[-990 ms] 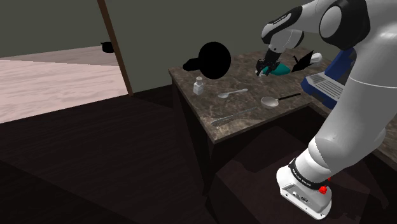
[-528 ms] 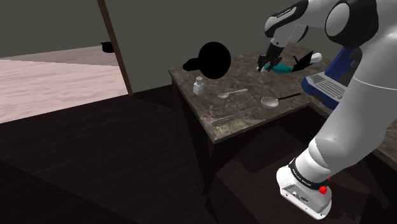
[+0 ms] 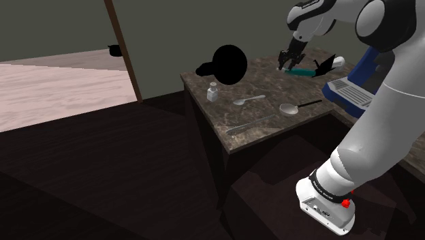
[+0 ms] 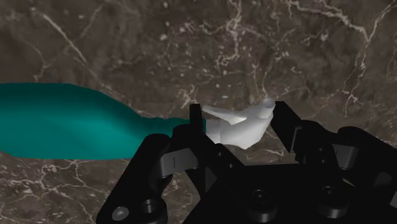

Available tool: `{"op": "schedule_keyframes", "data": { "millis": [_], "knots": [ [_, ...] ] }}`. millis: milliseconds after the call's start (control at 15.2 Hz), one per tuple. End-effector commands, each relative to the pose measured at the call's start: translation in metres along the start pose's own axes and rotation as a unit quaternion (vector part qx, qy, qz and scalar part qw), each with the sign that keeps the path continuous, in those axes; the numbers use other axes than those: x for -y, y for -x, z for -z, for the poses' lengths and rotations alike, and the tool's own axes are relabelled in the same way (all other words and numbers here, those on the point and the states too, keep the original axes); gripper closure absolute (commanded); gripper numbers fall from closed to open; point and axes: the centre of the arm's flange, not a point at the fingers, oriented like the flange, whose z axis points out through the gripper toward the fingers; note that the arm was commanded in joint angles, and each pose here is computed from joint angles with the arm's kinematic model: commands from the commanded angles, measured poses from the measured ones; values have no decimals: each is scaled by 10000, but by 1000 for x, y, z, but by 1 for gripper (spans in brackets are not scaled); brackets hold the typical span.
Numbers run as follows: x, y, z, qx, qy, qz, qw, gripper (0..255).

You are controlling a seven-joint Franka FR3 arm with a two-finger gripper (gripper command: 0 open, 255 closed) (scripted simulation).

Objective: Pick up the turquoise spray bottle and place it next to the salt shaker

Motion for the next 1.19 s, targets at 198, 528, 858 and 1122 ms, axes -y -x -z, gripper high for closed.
{"op": "schedule_keyframes", "data": {
  "millis": [198,528,858,1122],
  "knots": [
    [2,0,26,1,0,-1,10000,255],
    [4,-1,52,1,0,-1,10000,255],
    [7,-2,79,1,0,-1,10000,255],
    [18,5,89,1,0,-1,10000,255]
  ]
}}
